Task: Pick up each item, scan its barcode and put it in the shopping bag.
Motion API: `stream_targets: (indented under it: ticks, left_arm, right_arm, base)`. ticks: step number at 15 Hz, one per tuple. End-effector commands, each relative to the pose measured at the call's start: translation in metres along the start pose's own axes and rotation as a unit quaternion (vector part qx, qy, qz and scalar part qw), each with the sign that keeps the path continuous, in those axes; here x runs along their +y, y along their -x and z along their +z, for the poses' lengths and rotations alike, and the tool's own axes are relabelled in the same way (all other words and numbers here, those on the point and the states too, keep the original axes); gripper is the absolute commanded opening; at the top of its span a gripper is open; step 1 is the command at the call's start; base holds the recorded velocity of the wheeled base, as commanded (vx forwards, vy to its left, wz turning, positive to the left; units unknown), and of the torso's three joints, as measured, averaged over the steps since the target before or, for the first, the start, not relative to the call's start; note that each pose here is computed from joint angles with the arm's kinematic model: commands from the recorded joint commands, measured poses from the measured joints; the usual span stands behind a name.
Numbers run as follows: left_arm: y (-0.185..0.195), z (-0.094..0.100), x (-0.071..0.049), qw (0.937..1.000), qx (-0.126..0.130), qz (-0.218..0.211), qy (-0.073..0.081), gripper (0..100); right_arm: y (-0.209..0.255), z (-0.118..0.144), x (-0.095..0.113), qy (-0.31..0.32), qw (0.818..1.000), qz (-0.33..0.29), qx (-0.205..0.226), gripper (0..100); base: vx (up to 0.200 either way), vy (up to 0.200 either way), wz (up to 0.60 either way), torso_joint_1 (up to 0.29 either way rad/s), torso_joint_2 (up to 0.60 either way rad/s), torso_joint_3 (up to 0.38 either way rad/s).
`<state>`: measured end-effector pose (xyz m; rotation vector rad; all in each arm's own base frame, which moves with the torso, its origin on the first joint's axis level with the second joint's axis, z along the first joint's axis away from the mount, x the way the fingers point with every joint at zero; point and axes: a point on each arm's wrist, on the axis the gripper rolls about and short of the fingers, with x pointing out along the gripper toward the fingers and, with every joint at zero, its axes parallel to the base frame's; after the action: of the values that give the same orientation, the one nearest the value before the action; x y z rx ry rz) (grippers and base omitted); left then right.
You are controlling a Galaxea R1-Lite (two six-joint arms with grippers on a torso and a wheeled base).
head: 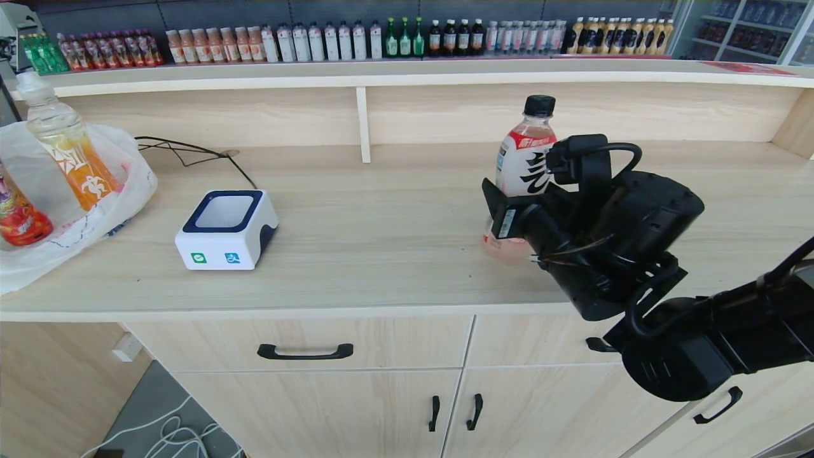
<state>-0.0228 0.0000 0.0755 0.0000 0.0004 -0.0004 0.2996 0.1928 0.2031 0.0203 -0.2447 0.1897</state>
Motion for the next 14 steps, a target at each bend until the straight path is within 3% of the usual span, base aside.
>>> stream_targets:
  ticks: [1,10,14]
  left_arm:
    - [0.0,0.0,0.0,1.0,0.0,0.0,0.0,100]
    - [0.0,0.0,0.0,1.0,0.0,0.0,0.0,100]
    - [0.0,0.0,0.0,1.0,0.0,0.0,0.0,100]
  right_arm:
    - [-0.001,0.003,0.0,-0.002,1.0,-0.001,-0.005,0]
    - [0.003,0.015,-0.001,-0.006,1.0,0.0,-0.02,0]
    - [0.02,0.045,0.002,-0.014,0.998,0.015,-0.052,0]
  base:
    - [0.0,0.0,0.0,0.0,0.0,0.0]
    - [0.0,0.0,0.0,0.0,0.0,0.0]
    - [0.0,0.0,0.0,0.0,0.0,0.0]
